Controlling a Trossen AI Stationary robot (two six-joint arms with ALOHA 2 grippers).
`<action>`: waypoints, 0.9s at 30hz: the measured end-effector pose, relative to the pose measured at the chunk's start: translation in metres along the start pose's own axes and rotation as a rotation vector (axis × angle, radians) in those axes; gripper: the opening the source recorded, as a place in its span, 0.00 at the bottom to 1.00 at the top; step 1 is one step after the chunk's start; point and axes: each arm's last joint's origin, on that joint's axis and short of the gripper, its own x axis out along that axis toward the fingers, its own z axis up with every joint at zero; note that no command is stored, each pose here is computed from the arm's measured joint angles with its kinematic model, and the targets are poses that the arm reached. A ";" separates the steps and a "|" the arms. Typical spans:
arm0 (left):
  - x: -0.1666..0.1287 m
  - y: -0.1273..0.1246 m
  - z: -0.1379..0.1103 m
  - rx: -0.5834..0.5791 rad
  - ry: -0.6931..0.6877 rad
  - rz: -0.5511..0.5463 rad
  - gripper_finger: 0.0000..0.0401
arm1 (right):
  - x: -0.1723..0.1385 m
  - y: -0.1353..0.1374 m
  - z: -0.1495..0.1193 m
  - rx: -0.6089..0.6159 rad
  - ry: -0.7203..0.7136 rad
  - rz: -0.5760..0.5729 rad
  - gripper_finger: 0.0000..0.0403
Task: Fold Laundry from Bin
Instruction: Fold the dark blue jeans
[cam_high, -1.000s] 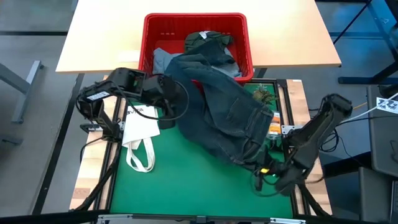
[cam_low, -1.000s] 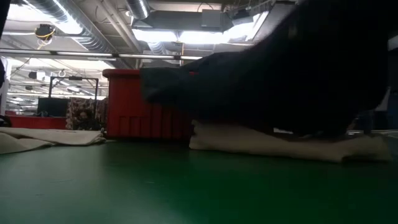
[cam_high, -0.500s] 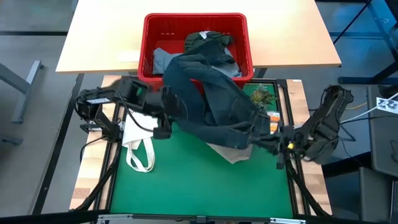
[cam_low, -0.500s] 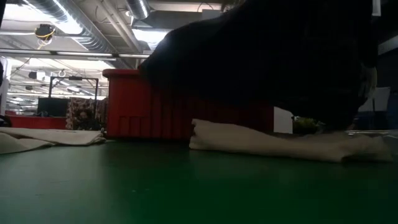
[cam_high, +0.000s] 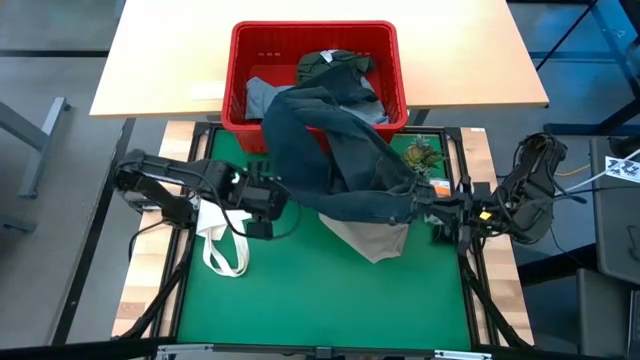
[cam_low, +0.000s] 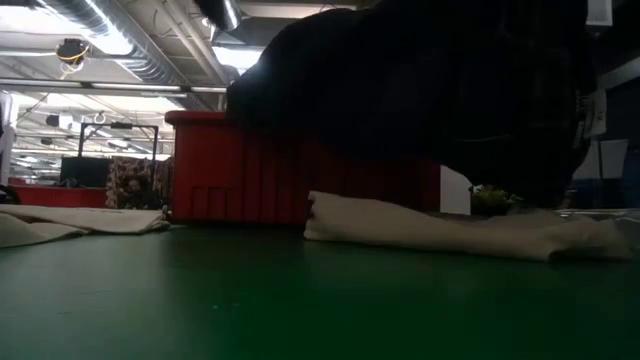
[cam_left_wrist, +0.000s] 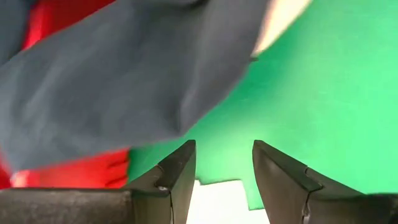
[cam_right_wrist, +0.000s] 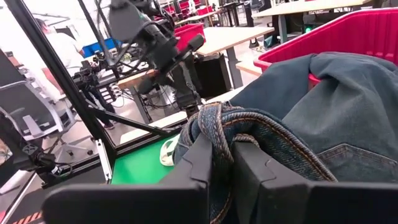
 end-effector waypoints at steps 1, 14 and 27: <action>0.001 0.002 -0.007 -0.026 -0.009 0.029 0.38 | 0.000 -0.001 0.001 0.003 -0.002 0.001 0.09; 0.058 -0.004 -0.088 -0.302 0.080 0.230 0.38 | -0.003 -0.006 0.005 0.016 -0.024 -0.015 0.09; 0.109 -0.022 -0.074 -0.347 -0.260 0.298 0.38 | -0.003 -0.006 0.005 0.003 -0.024 -0.016 0.09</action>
